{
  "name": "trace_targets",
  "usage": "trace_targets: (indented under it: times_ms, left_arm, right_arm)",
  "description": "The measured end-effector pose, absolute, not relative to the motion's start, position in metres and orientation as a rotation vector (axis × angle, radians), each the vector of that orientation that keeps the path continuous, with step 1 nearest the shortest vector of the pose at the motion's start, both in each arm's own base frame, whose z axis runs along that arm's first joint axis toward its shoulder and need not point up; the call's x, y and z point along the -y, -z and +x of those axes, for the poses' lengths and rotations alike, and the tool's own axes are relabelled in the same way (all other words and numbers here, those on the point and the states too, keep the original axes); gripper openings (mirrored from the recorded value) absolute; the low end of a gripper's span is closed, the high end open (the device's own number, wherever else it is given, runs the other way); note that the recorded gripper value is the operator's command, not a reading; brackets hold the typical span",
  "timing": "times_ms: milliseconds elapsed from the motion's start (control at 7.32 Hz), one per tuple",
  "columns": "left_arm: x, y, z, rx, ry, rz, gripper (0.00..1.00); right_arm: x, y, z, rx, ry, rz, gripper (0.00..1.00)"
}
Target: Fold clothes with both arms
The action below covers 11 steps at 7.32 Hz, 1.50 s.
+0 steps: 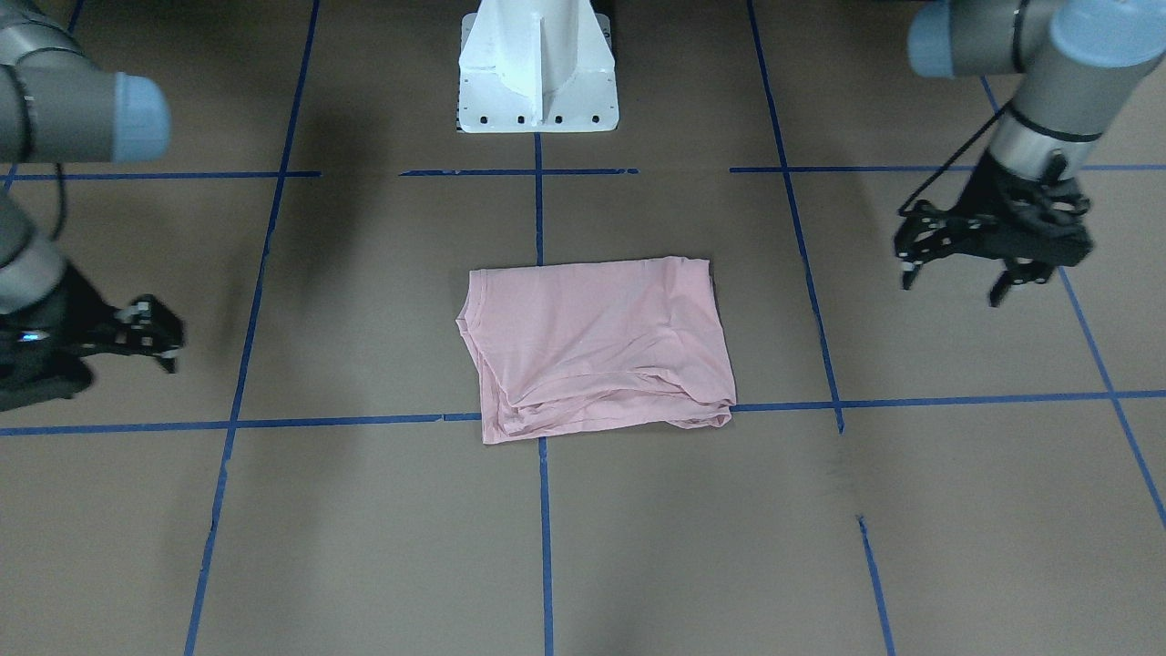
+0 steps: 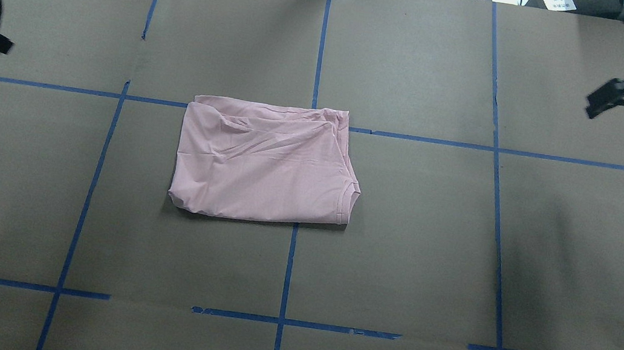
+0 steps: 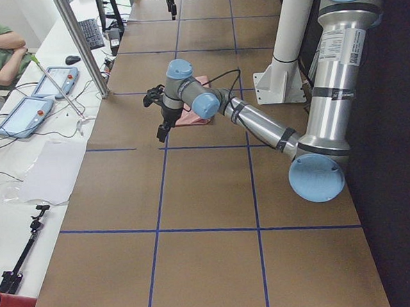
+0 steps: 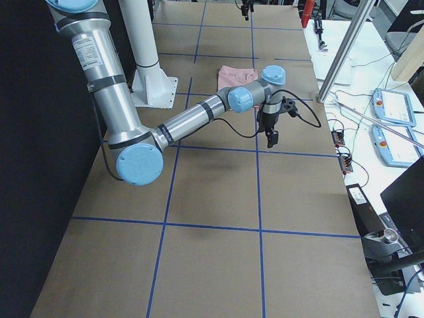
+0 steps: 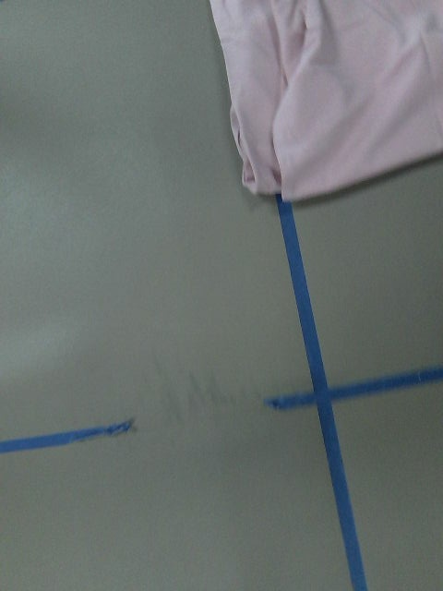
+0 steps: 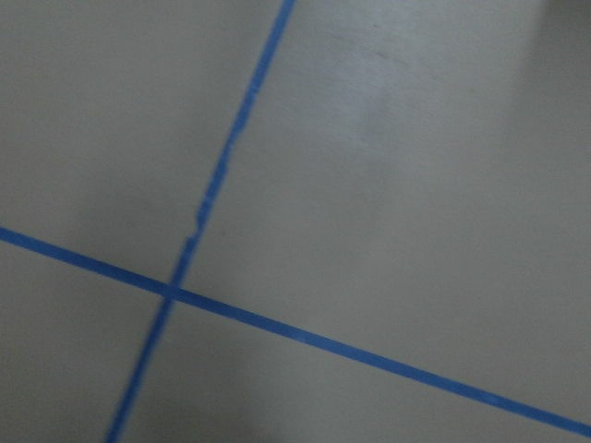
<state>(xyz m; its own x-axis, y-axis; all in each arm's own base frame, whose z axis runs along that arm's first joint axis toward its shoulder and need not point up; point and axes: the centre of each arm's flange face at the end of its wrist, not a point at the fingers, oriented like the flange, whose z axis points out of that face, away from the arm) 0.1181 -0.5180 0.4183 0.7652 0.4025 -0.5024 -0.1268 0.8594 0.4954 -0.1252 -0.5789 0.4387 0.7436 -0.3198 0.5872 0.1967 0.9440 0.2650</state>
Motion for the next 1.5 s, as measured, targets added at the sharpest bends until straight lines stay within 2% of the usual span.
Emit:
trace_targets:
  times_ms: [273, 683, 956, 1502]
  left_arm:
    - [0.517, -0.488, 0.01, -0.614, -0.36, 0.454, 1.0]
    - [0.497, -0.582, -0.045, -0.647, -0.274, 0.358, 1.0]
    - [0.473, -0.619, -0.076, -0.701, -0.201, 0.341, 1.0]
    - [0.418, -0.663, -0.076, -0.837, -0.147, 0.253, 1.0]
  right_arm:
    - [0.528, -0.54, -0.026, 0.682, 0.211, 0.096, 1.0]
    - [0.452, -0.628, 0.03, 0.689, 0.082, -0.029, 1.0]
    - [0.428, -0.648, 0.05, 0.711, 0.029, -0.046, 1.0]
    - [0.418, -0.651, 0.06, 0.718, -0.002, -0.046, 1.0]
